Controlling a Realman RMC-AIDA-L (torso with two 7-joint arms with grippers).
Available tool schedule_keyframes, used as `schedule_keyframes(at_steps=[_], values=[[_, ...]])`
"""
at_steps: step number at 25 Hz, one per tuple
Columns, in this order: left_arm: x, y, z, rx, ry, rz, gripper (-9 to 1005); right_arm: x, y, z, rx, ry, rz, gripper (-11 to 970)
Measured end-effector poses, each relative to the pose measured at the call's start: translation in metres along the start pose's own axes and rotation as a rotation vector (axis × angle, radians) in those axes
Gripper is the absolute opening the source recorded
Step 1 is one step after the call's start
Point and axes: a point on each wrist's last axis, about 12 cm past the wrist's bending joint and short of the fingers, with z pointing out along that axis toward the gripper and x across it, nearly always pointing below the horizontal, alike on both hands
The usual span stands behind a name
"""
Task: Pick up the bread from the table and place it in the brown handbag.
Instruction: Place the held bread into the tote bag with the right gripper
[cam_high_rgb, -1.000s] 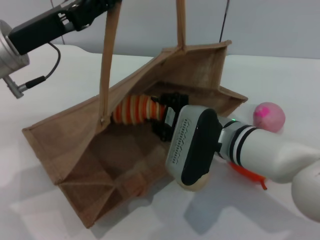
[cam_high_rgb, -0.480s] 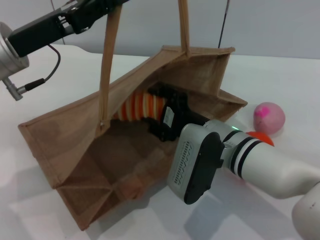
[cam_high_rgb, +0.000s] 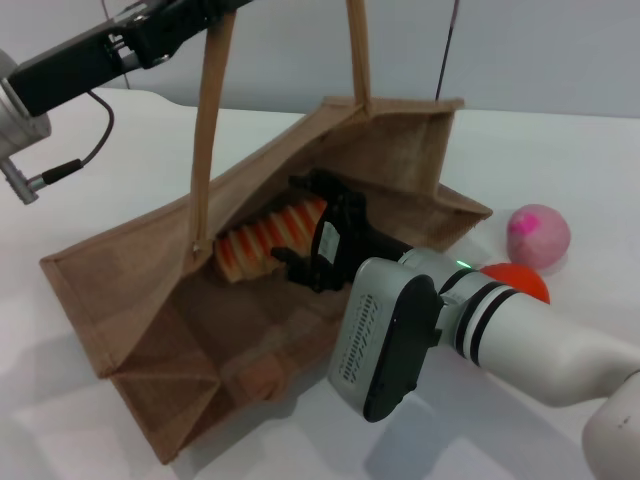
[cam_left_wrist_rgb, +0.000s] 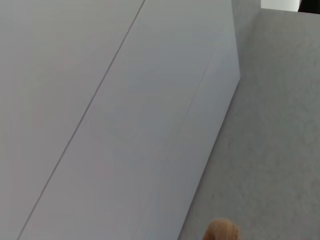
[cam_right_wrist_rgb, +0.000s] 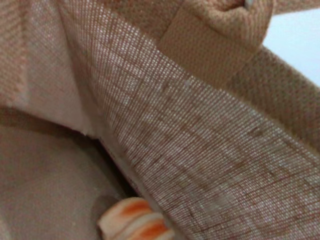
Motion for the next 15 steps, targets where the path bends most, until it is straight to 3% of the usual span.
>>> schedule_keyframes(at_steps=[10,15], values=[[-0.002,0.001,-0.019,-0.054,-0.033,-0.001,126,-0.006,0.002,-0.012,0.082,-0.029,0.024,898],[0.001,0.003,-0.038,-0.136,-0.073,0.011,126,0.010,-0.003,-0.029,0.228,0.009,0.063,898]])
